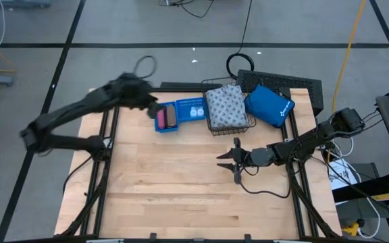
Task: Pick & Place Medicine items
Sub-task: Return to Home Position
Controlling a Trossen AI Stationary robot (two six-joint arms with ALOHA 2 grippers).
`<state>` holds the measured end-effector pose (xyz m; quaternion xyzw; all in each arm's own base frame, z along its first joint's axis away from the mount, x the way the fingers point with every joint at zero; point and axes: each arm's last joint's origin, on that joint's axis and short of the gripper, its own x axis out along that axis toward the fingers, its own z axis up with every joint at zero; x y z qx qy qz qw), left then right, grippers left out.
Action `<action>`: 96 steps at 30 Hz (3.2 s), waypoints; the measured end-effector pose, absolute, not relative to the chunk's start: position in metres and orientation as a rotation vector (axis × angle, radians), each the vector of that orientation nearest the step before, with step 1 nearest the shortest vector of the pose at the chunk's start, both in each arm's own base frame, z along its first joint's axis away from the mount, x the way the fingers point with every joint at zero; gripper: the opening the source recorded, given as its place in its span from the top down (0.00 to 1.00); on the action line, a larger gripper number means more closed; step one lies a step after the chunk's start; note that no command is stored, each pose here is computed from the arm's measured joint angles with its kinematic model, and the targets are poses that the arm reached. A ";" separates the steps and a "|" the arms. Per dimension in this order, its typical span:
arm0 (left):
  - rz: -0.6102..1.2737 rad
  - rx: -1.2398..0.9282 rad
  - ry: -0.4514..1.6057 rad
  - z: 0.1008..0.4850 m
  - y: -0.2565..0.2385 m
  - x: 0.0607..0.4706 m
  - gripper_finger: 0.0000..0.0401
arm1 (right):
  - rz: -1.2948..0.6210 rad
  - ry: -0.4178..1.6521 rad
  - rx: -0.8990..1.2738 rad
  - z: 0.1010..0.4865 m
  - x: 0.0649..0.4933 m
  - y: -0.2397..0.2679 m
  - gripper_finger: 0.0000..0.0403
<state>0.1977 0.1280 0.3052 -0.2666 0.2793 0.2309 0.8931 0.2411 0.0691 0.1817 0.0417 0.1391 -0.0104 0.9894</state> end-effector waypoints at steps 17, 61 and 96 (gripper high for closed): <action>0.354 -0.280 0.099 0.265 0.018 0.102 0.27 | 0.000 0.124 -0.005 0.239 0.201 0.056 0.71; 0.214 -0.071 0.040 0.172 0.002 0.110 0.27 | 0.108 -0.195 0.047 0.190 0.104 0.015 0.71; 0.215 -0.075 0.038 0.172 0.002 0.110 0.27 | 0.090 0.088 -0.197 0.162 0.108 0.013 0.71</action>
